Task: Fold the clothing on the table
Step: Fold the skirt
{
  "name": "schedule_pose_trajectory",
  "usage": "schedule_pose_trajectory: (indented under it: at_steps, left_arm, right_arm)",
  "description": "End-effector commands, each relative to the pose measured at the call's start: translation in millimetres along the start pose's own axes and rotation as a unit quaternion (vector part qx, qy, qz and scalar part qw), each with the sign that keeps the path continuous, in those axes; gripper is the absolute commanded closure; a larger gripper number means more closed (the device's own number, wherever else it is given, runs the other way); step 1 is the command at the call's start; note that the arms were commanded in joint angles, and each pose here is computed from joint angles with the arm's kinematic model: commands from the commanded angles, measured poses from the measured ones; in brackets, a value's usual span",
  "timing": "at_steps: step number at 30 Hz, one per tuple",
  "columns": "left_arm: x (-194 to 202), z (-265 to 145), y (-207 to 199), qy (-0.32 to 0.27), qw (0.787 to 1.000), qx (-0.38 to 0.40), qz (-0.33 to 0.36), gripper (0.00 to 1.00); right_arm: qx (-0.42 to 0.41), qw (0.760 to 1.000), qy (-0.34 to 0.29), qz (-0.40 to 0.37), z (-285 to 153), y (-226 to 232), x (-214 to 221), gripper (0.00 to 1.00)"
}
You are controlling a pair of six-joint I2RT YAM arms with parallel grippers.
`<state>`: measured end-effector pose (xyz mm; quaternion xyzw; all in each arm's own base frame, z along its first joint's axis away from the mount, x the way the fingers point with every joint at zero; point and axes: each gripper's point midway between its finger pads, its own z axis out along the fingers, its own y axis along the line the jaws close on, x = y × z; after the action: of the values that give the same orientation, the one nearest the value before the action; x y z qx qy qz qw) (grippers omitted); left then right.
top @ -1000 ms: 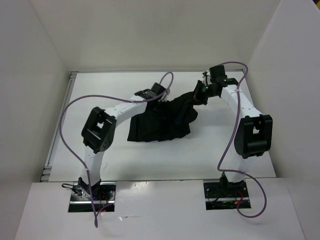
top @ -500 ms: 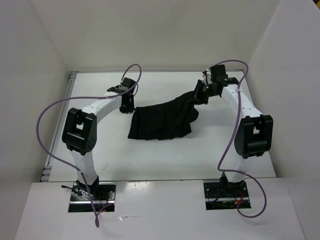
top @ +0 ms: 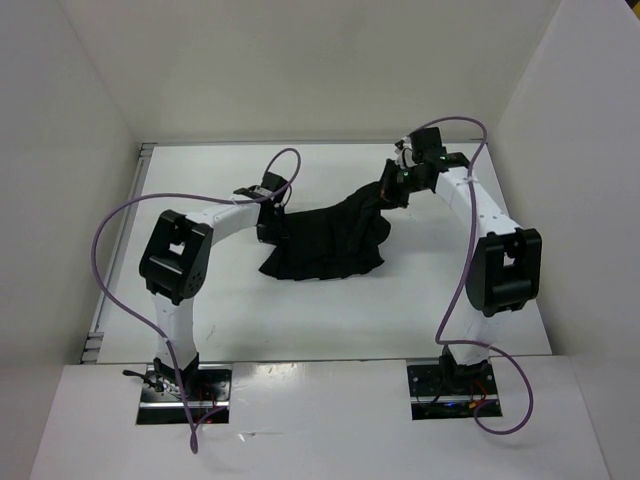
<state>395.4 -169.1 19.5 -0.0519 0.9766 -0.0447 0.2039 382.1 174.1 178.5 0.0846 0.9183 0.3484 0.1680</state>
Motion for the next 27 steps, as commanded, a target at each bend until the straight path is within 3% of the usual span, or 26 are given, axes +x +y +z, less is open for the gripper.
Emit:
schedule_pose_trajectory:
  at_steps: [1,12,15,21,27]
  left_arm:
    - [31,2,-38,0.044,0.997,0.065,0.007,0.94]
    - [28,-8,-57,0.037,0.996,0.083,0.017,0.94]
    - [28,-11,-55,0.035,0.996,0.079,0.022,0.94]
    - [10,-25,-38,0.014,0.998,0.063,0.019,0.94]
    - [-56,-87,15,-0.084,0.996,-0.006,0.0,0.9]
  right_arm:
    - [-0.037,0.999,-0.01,-0.032,5,41,-8,1.0]
    - [-0.04,0.996,0.048,-0.058,86,82,21,1.0]
    - [-0.036,0.996,0.059,-0.056,109,83,27,0.94]
    - [-0.094,0.987,0.105,-0.079,126,112,52,0.48]
    - [-0.166,0.973,0.076,-0.144,66,165,53,0.37]
